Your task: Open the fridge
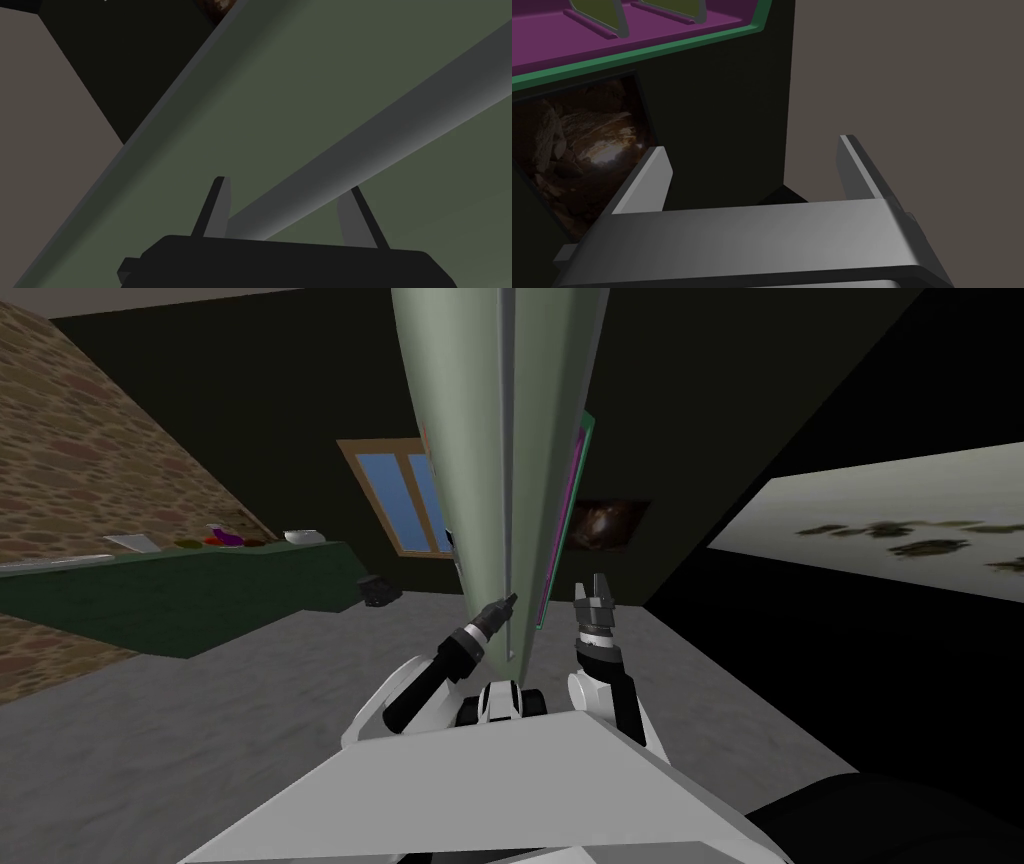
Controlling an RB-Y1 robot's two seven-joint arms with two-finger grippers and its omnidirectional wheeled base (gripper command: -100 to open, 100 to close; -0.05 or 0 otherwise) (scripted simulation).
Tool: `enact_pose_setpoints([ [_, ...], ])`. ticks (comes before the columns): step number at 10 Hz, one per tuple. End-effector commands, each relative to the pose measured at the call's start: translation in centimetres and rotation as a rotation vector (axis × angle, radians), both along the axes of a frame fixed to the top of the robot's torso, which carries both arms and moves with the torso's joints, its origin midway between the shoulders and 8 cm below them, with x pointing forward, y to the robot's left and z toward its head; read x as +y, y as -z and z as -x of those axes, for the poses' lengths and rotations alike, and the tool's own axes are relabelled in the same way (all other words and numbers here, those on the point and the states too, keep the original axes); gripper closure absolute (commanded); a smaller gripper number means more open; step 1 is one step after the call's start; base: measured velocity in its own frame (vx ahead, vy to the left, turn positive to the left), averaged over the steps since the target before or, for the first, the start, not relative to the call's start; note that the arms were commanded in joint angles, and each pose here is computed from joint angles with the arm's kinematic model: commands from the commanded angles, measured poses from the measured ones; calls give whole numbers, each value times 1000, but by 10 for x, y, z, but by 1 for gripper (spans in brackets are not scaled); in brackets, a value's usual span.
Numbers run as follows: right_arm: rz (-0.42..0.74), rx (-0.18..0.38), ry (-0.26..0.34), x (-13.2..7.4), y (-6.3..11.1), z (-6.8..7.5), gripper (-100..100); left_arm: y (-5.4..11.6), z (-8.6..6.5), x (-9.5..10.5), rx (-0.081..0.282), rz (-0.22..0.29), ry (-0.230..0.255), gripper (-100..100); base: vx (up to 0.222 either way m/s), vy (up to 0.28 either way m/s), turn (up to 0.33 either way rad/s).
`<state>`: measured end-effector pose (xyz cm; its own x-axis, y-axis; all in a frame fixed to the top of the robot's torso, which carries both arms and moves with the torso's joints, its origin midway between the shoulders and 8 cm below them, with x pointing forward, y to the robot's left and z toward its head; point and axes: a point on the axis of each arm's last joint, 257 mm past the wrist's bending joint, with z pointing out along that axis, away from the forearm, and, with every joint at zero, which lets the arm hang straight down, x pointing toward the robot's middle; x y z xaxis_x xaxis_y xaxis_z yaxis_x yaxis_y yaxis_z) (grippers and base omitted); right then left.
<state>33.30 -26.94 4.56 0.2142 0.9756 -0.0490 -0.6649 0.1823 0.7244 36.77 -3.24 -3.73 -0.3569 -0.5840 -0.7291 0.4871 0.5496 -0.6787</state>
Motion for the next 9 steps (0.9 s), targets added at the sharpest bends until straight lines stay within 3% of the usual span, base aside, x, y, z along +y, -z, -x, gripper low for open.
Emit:
enact_pose_setpoints([
  [1,0,0,0,0,0,0,0,0,-5,-1,2,0,3,100,-55,111,-43],
  [9,0,0,0,0,0,0,0,-3,-4,-19,9,21,103,100,-53,268,-178],
])
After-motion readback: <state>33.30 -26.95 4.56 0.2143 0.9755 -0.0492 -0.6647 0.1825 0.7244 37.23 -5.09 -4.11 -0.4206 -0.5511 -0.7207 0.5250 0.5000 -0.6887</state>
